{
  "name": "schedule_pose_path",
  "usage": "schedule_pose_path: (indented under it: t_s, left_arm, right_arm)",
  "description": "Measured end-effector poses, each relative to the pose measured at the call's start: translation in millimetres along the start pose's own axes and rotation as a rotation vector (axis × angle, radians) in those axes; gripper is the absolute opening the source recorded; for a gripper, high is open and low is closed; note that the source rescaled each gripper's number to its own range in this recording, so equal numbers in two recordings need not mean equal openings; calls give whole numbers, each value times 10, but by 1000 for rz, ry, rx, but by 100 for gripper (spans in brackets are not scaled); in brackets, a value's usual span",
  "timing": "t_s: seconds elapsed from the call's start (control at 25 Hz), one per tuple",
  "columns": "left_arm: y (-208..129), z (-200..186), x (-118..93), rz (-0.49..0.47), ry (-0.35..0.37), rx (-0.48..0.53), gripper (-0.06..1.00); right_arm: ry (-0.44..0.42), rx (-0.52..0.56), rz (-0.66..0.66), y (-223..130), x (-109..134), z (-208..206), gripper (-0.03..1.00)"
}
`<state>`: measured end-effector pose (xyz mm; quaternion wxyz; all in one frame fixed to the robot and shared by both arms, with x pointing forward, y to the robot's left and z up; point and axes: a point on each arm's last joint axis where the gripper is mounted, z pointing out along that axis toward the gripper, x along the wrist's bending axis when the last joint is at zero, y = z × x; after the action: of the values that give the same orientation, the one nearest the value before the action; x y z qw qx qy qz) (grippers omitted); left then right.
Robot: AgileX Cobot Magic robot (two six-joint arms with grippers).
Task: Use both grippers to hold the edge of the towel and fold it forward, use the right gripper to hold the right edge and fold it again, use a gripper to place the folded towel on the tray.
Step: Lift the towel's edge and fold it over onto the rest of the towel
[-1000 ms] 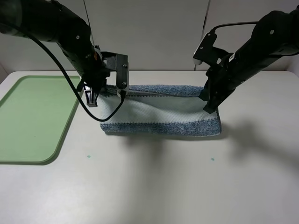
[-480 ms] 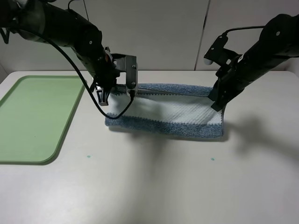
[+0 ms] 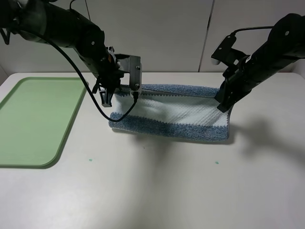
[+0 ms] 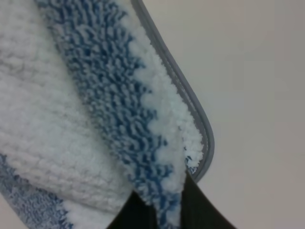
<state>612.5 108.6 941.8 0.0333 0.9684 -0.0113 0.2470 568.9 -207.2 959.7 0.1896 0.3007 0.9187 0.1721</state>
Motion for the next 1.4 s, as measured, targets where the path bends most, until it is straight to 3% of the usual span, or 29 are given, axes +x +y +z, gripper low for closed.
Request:
schedule_pose_path:
  t_s: [0.2,0.28,0.36,0.56,0.64,0.8,1.12,1.2,1.24,1.32,1.4]
  left_arm:
    - [0,0,0,1,0,0,1]
    - [0,0,0,2,0,0,6]
    - [-7,1,1,4,0,4,19]
    - [-16,6,17,6,13,3,79]
    - [-1,10,32,4,30,-14,91]
    - [11,9,44,2,43,-26,98]
    - [12,21,41,-21,42,-27,100]
    - [12,21,41,-22,42,-27,100]
    - [12,21,41,-22,42,-27,100]
    - [14,21,42,-22,44,-29,100]
    - [17,21,46,-22,48,-32,100]
  right_arm:
    - [0,0,0,0,0,0,0]
    - [-1,-1,1,1,-1,0,0]
    - [-1,1,-1,-3,-3,0,0]
    - [-6,7,0,-23,-25,-2,0]
    - [-6,7,0,-23,-25,-2,0]
    - [-6,7,0,-23,-25,-2,0]
    - [-4,6,4,-21,-24,-2,1]
    - [-2,3,14,-19,-22,-2,15]
    - [0,3,16,-18,-20,-2,28]
    - [1,-1,32,-15,-19,-2,70]
    - [0,-5,66,-11,-20,-2,89]
